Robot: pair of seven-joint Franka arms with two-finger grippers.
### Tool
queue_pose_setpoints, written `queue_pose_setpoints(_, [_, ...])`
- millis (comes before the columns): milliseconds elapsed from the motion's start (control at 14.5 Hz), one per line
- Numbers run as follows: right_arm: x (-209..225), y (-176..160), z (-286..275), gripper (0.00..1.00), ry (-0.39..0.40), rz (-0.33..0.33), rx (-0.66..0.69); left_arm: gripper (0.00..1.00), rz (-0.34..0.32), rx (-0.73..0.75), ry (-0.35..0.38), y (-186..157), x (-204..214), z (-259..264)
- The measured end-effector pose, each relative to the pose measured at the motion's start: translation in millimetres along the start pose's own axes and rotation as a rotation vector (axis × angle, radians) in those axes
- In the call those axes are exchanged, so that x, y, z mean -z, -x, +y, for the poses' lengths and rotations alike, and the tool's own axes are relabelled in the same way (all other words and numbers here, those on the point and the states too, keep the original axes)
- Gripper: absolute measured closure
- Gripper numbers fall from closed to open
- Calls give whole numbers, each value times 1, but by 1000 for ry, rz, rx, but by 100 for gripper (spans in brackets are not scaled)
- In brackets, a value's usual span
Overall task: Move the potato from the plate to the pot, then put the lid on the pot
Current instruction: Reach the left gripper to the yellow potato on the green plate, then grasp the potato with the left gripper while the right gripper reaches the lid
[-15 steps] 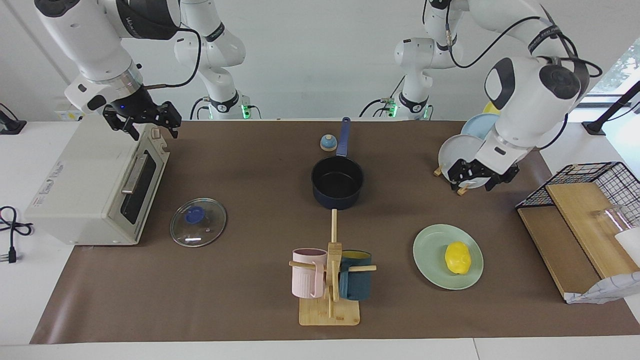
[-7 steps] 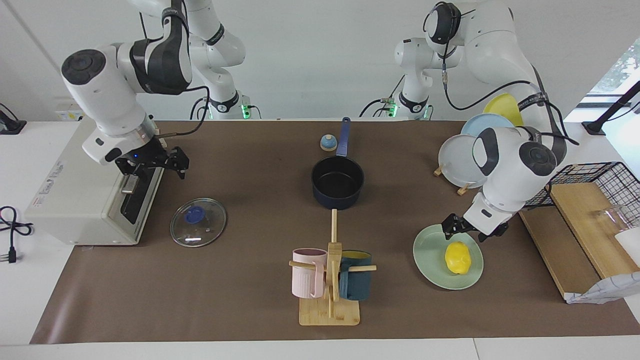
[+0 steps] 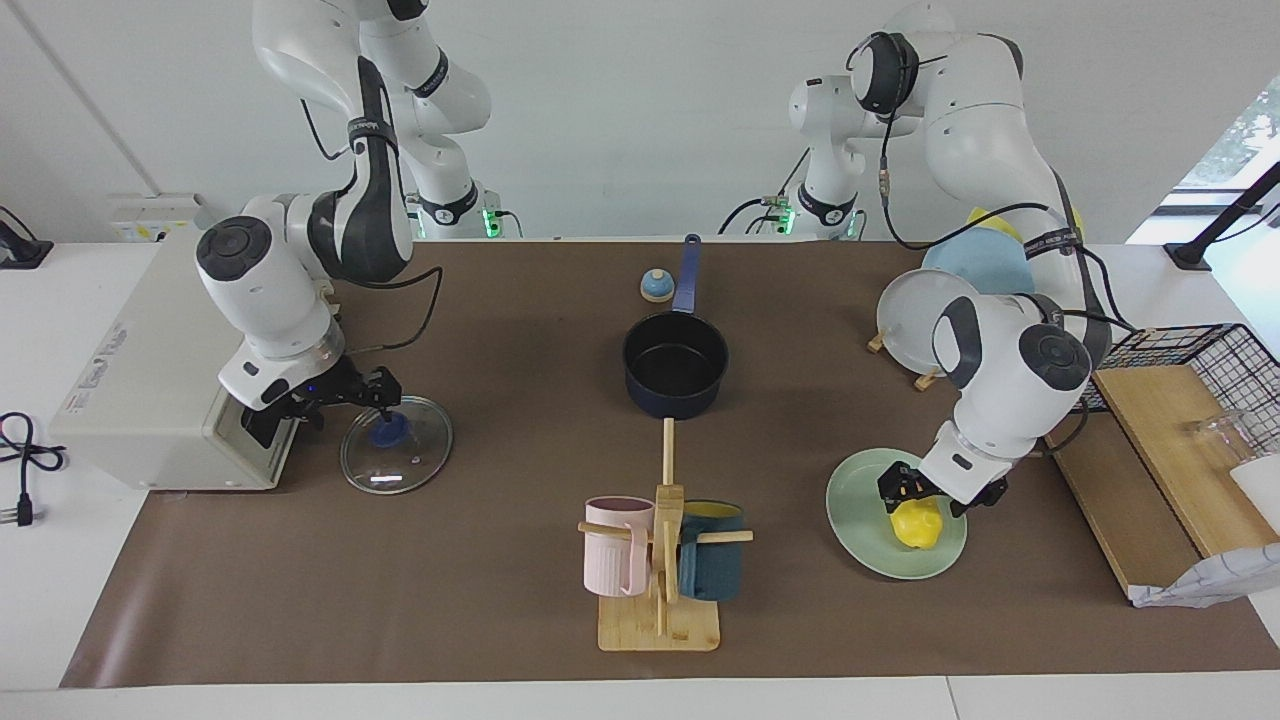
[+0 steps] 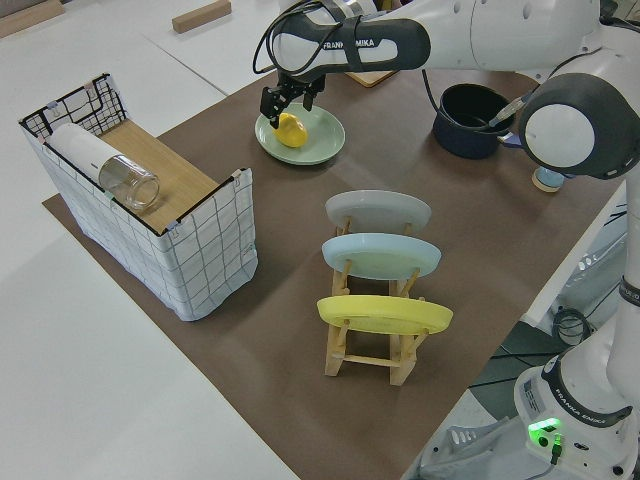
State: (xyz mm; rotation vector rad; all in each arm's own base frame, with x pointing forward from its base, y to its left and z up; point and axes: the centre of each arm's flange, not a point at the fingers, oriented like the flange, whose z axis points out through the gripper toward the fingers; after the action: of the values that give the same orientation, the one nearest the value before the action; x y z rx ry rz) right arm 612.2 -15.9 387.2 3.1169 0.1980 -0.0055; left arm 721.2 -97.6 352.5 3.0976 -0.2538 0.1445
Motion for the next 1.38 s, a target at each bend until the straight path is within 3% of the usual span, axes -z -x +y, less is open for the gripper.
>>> queue_pose_setpoints(482, [-43, -1, -14, 0, -2, -22, 40, 0, 0, 3, -2, 11, -32, -1])
queue_pose_setpoints(895, [-59, 2, -16, 0, -2, -22, 85, 0, 14, 3, -3, 11, -32, -1])
queue_pose_setpoints(964, [-61, 3, -16, 0, -2, -26, 85, 8, 21, 2, -3, 10, -32, -1])
queue_pose_setpoints(1101, [-63, 4, -16, 0, -3, -31, 86, 33, 31, 2, -3, 9, -30, -1])
queue_pose_setpoints(1377, [-69, 8, -17, 0, -6, -45, 87, 34, 35, 2, -4, 8, -28, -1])
